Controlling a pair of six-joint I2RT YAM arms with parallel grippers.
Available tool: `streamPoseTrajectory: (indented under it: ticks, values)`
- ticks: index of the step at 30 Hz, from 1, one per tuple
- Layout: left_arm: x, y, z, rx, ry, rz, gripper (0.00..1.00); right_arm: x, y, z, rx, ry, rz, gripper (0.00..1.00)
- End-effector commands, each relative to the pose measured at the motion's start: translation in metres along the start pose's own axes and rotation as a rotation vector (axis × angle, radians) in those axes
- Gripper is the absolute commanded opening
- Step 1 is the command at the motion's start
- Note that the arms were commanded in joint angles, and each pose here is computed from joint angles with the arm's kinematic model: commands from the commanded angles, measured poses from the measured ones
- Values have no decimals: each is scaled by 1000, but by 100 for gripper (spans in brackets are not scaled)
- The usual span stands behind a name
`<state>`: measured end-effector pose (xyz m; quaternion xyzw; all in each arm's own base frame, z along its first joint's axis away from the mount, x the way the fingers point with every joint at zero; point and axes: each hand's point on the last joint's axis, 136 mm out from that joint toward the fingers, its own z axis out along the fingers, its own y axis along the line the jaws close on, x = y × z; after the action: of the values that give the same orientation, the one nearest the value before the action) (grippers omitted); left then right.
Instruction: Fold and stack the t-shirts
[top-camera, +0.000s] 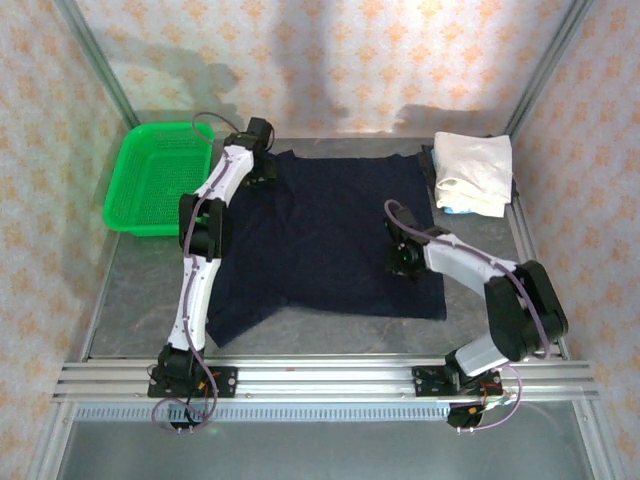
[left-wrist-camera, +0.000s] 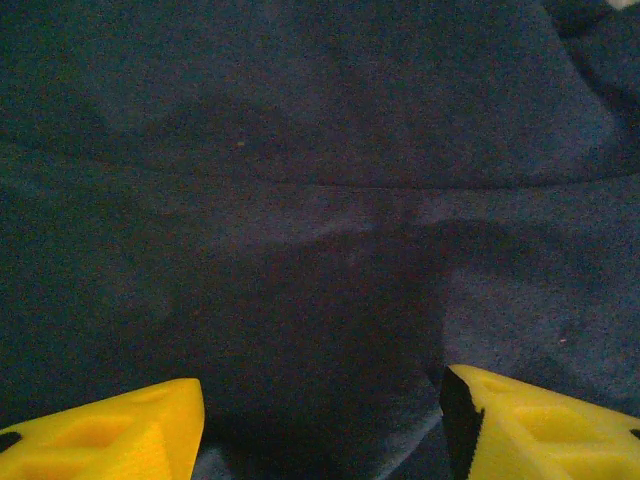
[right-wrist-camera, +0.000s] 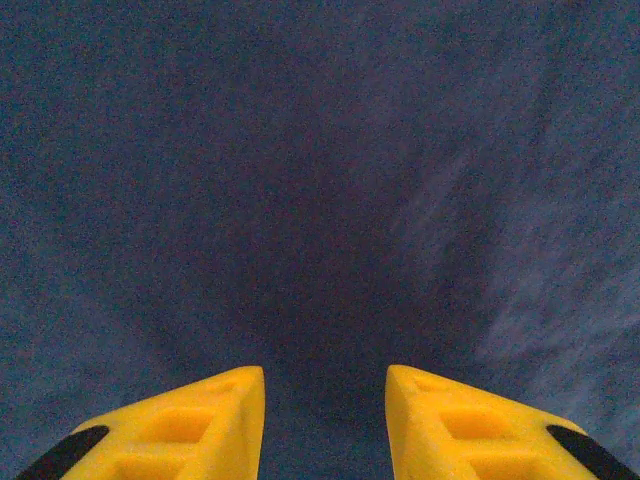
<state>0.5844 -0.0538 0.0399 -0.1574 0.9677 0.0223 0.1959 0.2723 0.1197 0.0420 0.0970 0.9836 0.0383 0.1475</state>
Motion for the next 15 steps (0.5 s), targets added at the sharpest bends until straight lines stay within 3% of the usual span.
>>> streamPoseTrajectory:
  ticks: [1,4,7,11,15]
  values:
    - [-9,-3,-50,25,-27,22,65,2,23,-7,-78,-52,11,38]
    - [-4,-13,-99,79,-46,105,71,1,26,-6,-79,-49,5,38]
    - [32,-3,-136,88,-5,197,72,-4,10,-12,3,-81,15,38]
    - [97,22,-181,116,-17,218,71,-6,-14,-23,87,-95,64,37]
    - [187,50,-202,77,5,222,68,7,-49,-36,185,-67,183,42]
